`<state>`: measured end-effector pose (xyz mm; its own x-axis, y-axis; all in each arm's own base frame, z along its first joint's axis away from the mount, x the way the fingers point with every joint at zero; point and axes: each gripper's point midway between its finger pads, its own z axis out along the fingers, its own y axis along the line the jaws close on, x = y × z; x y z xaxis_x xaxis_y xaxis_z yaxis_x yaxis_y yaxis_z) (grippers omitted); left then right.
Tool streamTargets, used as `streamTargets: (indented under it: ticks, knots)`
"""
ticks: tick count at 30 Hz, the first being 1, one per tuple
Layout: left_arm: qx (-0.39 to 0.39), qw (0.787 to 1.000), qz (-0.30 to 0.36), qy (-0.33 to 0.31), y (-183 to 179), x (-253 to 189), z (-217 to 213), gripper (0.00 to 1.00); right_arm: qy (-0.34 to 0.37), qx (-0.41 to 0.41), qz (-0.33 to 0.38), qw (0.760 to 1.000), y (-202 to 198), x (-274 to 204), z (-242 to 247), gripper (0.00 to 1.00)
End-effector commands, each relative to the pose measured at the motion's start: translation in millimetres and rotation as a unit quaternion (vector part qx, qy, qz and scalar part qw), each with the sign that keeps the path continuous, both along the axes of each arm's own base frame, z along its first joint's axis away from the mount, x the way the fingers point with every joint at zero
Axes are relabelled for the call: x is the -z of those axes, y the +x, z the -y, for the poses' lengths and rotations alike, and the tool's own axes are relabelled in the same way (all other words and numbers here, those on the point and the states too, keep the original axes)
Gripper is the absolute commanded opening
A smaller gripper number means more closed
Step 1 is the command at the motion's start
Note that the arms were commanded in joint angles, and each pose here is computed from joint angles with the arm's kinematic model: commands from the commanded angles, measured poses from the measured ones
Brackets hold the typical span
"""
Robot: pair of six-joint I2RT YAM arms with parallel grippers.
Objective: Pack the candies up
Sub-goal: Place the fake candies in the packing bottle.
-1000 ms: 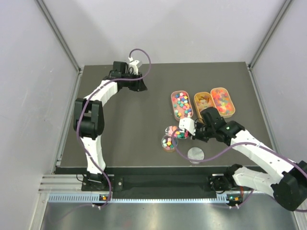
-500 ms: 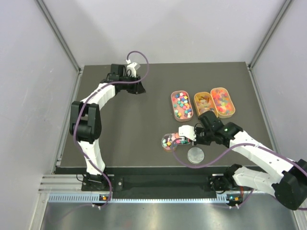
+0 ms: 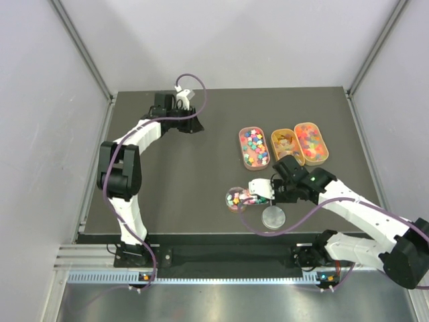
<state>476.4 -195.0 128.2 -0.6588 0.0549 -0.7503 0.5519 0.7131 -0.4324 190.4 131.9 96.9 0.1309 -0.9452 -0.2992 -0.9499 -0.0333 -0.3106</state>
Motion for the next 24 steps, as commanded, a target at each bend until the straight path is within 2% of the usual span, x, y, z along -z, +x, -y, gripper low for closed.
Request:
streamTargets:
  ticks: [1, 12, 24]
  knots:
    - [0.007, 0.999, 0.047, -0.025, 4.5, -28.8, 1.8, 0.33, -0.001, -0.024, 0.028, 0.999, 8.0, -31.2, -12.5, 0.00]
    - [-0.006, 0.999, 0.033, -0.039, 4.2, -20.0, -11.1, 0.33, -0.049, -0.058, 0.030, 0.997, 8.8, -43.6, -23.1, 0.00]
    - [-0.013, 0.998, 0.031, -0.057, 4.7, -23.7, -18.0, 0.33, -0.072, -0.044, 0.022, 0.996, 14.9, -39.6, -21.7, 0.00]
